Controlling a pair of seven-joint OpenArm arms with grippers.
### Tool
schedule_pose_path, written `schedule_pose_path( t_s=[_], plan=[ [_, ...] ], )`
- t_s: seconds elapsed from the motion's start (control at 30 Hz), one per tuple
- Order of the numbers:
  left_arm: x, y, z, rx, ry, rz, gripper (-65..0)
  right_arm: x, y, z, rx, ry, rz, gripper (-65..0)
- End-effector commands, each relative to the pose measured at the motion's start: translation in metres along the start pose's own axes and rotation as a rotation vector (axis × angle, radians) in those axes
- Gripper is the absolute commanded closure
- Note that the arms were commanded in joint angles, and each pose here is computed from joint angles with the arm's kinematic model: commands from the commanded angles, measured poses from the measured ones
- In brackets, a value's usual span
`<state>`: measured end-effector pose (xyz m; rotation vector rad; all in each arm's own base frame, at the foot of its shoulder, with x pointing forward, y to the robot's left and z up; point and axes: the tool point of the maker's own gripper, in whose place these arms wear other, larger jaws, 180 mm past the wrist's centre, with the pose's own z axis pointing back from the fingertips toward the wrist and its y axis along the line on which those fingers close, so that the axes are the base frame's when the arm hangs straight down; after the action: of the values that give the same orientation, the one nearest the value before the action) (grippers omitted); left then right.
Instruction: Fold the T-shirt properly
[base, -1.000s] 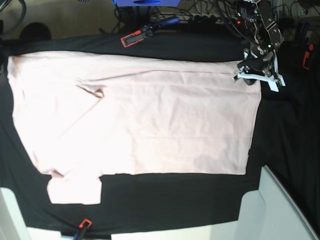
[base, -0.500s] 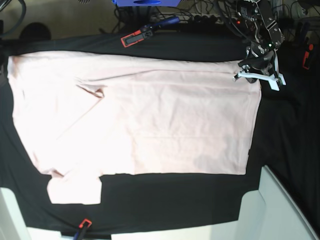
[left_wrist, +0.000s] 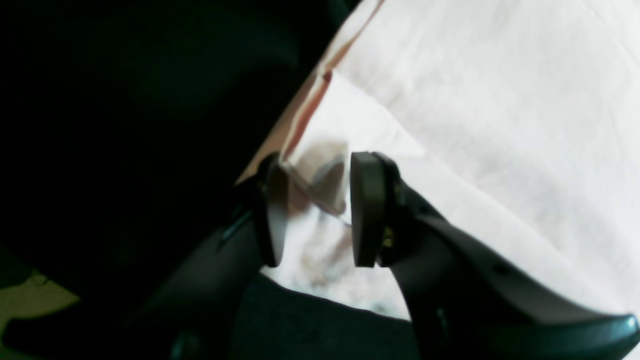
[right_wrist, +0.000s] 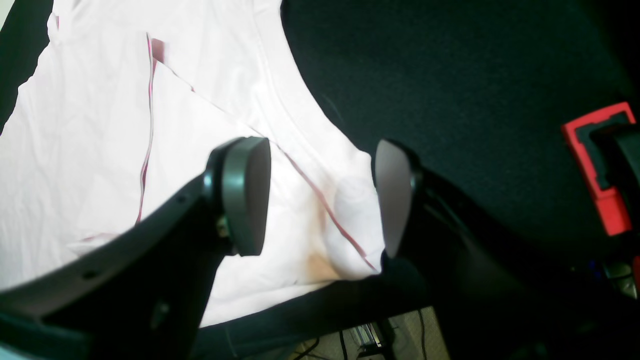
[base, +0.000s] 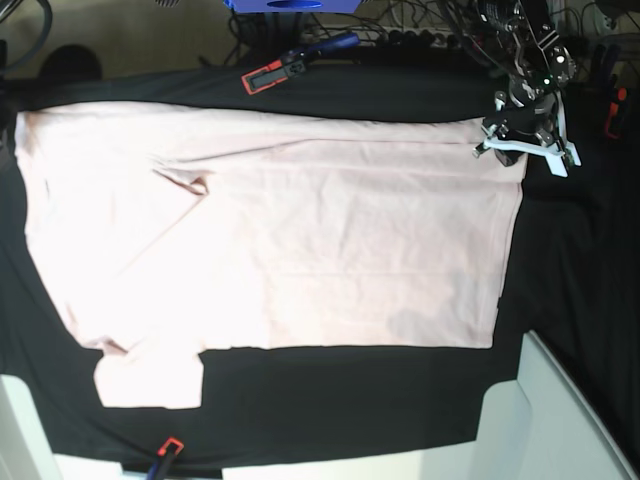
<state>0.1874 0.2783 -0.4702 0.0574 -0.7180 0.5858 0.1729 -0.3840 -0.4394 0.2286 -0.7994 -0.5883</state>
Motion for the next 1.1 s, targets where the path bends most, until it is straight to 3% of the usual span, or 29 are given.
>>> schedule_pose_path(
  t_s=[0.0,0.07,0.17,0.7,0.93,1.07],
  plan=[
    [0.010,-0.002,0.001,-0.006,-0.032,-0.001,-21.0,0.019,-0.001,0.004,0.005,-0.046,0.026,-31.2],
    [0.011,-0.004,0.001,-0.010,-0.035,-0.004,-18.0,0.019,-0.001,0.004,0.005,-0.046,0.026,-31.2],
    [0.011,-0.005,0.000,-0.013,-0.036,-0.004,0.0,0.019,-0.001,0.004,0.005,-0.046,0.026,-31.2],
    [0.054,-0.052,-0.022,-0.089,-0.112,0.078,0.0,0.019,0.000,0.004,0.006,-0.045,0.025,-31.2],
    [0.047,-0.031,-0.034,-0.038,-0.091,0.167,0.0,0.018,0.000,0.004,0.007,-0.041,0.026,-31.2],
    [0.056,-0.016,-0.034,-0.002,-0.120,0.240,0.0,0.007,0.019,-0.009,0.053,0.010,0.072,-31.2]
  ],
)
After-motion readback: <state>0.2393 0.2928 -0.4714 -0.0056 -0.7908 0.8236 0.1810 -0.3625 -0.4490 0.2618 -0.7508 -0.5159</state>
